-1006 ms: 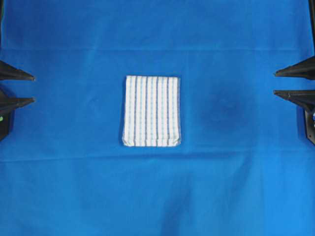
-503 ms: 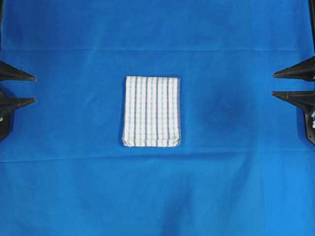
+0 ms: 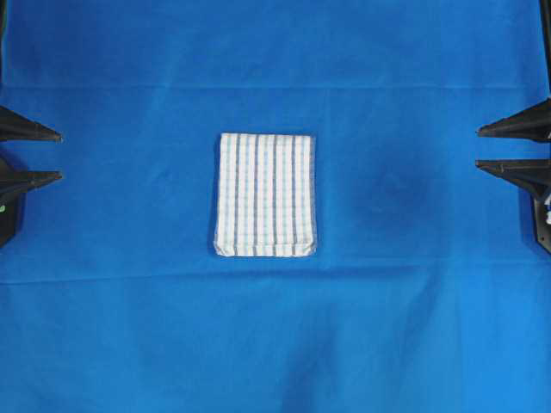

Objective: Fold a vertical towel.

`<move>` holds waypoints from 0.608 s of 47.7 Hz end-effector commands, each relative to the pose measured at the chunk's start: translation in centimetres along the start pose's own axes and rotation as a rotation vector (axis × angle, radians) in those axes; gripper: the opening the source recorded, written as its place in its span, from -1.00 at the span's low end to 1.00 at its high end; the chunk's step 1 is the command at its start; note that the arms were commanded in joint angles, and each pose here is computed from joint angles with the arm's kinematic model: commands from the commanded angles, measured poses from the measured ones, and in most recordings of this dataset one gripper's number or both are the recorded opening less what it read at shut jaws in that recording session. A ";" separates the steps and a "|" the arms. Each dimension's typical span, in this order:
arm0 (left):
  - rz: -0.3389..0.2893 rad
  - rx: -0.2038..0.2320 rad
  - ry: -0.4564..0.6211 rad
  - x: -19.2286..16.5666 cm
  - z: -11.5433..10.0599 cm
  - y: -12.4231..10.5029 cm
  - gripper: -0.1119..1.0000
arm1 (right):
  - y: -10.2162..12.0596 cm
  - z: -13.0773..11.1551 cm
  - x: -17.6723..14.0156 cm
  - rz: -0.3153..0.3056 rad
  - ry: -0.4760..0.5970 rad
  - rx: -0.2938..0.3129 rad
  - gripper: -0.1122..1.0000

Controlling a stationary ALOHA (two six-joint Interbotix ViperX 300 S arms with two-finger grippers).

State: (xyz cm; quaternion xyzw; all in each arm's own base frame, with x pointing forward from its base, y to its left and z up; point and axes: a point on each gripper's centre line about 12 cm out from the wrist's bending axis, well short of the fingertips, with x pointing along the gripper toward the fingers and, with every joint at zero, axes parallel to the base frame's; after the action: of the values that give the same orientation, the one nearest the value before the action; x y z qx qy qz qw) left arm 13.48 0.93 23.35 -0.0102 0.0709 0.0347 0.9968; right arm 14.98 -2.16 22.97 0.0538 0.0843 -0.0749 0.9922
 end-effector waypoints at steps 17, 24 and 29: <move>0.005 -0.002 -0.011 0.1 0.5 0.1 0.21 | 0.0 0.3 0.2 -0.003 0.003 -0.001 0.21; 0.005 -0.002 -0.011 0.1 0.5 0.1 0.21 | 0.0 0.3 0.2 -0.003 0.007 -0.001 0.21; 0.005 -0.002 -0.011 0.1 0.5 0.1 0.21 | 0.0 0.3 0.2 -0.003 0.006 -0.001 0.21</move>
State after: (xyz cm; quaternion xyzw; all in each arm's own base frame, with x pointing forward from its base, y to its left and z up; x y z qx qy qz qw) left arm 13.48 0.95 23.35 -0.0103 0.0709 0.0355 0.9968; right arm 14.96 -2.15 22.86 0.0534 0.0889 -0.0747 0.9918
